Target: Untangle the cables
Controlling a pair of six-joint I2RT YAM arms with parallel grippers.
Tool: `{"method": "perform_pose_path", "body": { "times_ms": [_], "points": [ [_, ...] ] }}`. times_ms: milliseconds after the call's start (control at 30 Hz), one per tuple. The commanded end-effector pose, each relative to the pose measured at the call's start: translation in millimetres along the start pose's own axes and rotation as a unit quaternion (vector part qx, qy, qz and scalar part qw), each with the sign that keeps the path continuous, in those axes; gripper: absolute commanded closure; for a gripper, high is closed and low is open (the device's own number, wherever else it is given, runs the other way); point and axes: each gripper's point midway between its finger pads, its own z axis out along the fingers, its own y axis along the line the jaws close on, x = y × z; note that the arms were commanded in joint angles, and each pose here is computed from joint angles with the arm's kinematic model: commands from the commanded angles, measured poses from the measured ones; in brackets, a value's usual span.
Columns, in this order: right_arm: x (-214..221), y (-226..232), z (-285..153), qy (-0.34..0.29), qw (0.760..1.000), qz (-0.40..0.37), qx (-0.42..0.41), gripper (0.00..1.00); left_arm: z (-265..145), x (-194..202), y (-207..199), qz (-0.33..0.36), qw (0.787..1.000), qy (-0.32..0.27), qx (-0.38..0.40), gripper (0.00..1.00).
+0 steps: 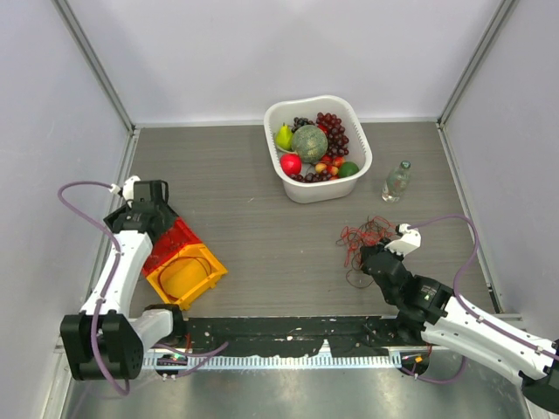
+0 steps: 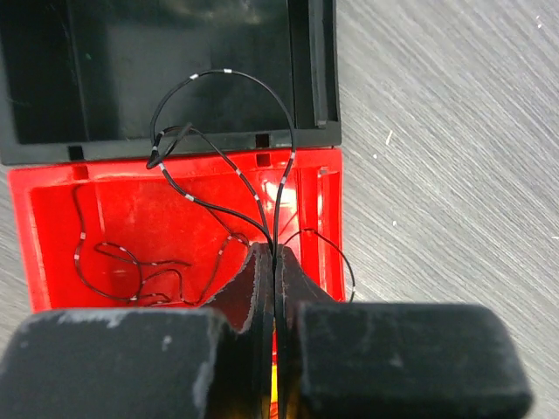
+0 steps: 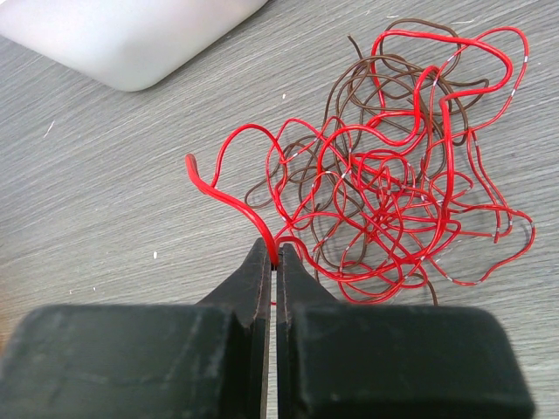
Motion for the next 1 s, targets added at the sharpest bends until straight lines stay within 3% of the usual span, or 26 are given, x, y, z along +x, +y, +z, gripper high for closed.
{"method": "perform_pose_path", "body": {
  "times_ms": [0,200,533,700,967],
  "points": [
    [-10,6,0,-0.018,1.000,0.013,-0.009,0.99,9,18,-10,-0.081,0.995,0.030,0.041,1.00],
    [-8,7,2,-0.016,1.000,0.003,-0.005,1.00,19,34,18,-0.160,0.987,0.008,0.008,1.00],
    [-6,7,3,-0.013,1.000,0.001,-0.006,0.99,53,43,22,-0.275,0.959,0.066,-0.005,1.00],
    [-6,8,3,-0.012,1.000,0.001,-0.008,0.99,55,38,29,-0.316,0.947,0.061,-0.007,0.98],
    [-4,8,4,-0.008,1.000,-0.007,-0.006,0.99,23,19,25,-0.320,0.947,0.026,0.031,0.48]
  ]
}}
